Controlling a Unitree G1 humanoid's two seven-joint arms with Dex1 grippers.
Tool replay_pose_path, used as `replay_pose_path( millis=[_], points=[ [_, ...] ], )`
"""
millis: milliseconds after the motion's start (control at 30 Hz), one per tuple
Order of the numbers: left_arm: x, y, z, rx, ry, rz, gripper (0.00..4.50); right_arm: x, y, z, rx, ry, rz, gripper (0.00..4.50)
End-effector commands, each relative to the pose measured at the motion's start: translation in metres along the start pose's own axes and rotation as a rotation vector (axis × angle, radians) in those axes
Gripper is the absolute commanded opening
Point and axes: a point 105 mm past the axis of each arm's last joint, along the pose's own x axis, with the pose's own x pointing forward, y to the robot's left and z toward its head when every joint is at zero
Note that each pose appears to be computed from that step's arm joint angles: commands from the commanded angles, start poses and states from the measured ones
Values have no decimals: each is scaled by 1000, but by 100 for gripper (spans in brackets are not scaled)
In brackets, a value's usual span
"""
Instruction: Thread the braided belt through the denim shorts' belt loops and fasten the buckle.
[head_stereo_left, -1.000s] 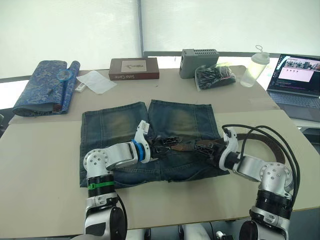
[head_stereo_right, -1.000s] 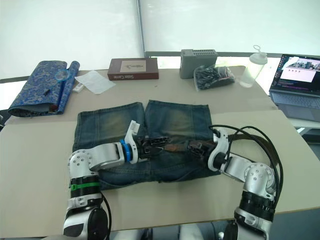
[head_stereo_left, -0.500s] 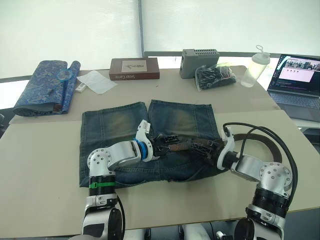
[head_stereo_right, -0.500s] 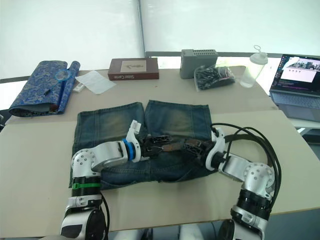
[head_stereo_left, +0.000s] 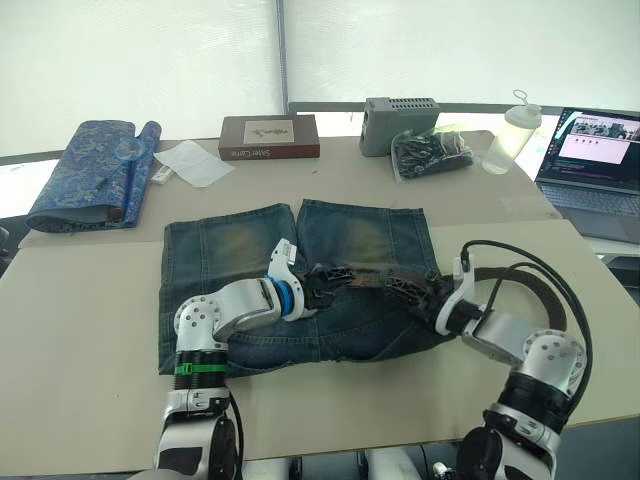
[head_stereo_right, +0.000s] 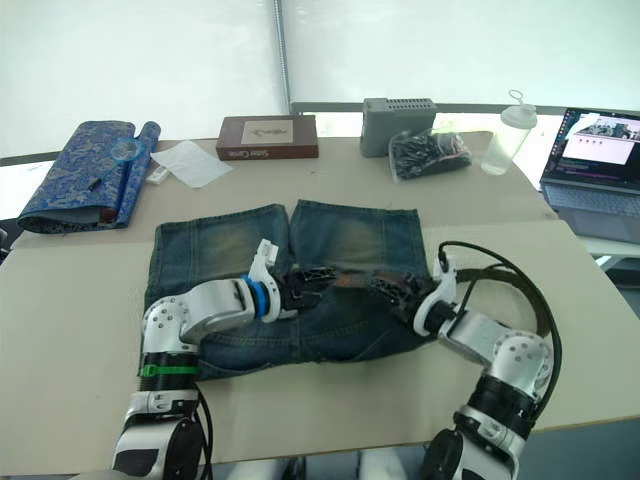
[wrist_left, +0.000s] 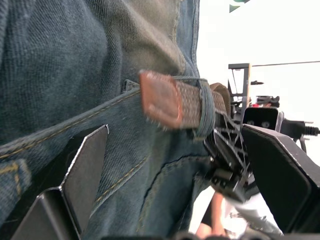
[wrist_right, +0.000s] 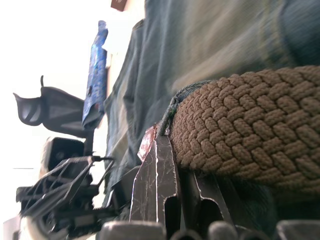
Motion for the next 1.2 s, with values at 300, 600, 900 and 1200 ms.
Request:
replay_pose_path(
  millis=[300,600,900,1200],
  points=[
    [0,-9,4,-43,-47,-86,362,-2,18,-7,-76,50,67,0],
    [-4,-16,-6,1,4,-138,3,0,21,-6,-99,55,74,0],
    [-24,-27,1,164,-31,-229,0,-22,38,-8,-626,125,21,168],
    [-39,-39,13,184,-133,-315,0,-64,56,-11,-1138,171,83,168]
  ],
)
